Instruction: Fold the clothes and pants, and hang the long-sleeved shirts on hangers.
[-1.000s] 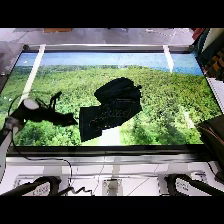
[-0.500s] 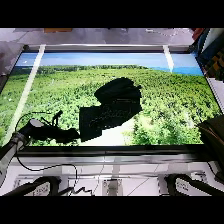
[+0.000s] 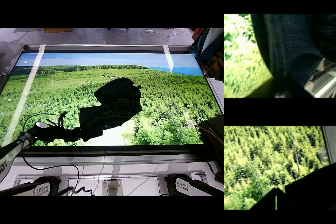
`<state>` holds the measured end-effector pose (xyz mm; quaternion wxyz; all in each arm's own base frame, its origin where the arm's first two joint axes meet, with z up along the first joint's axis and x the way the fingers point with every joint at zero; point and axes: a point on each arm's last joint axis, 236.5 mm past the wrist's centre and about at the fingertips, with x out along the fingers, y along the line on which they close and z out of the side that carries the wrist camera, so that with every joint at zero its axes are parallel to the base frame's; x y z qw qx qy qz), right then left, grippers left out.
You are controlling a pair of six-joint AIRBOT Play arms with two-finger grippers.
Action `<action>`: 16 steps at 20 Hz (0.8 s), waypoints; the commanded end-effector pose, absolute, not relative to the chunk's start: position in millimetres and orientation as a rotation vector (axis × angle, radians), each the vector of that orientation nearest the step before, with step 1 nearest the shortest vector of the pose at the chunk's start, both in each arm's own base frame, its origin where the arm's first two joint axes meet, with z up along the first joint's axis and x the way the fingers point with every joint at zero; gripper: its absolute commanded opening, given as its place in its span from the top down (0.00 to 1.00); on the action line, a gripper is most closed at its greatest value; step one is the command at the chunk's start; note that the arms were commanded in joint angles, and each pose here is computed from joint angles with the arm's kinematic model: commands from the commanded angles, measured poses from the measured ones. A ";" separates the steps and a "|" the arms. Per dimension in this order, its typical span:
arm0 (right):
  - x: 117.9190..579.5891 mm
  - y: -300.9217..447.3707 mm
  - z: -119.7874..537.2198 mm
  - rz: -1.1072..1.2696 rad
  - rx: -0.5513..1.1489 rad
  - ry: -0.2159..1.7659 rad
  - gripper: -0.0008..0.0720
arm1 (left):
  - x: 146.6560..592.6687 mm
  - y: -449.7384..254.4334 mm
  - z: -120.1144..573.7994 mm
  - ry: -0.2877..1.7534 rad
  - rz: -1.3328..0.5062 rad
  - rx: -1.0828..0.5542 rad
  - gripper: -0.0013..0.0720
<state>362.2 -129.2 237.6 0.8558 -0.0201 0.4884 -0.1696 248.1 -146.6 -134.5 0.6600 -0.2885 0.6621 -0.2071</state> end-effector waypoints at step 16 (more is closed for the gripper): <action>377.3 -111.5 241.4 -0.277 -0.009 0.973 0.92 | 306.0 -101.1 -91.4 1.255 -0.331 -0.351 0.96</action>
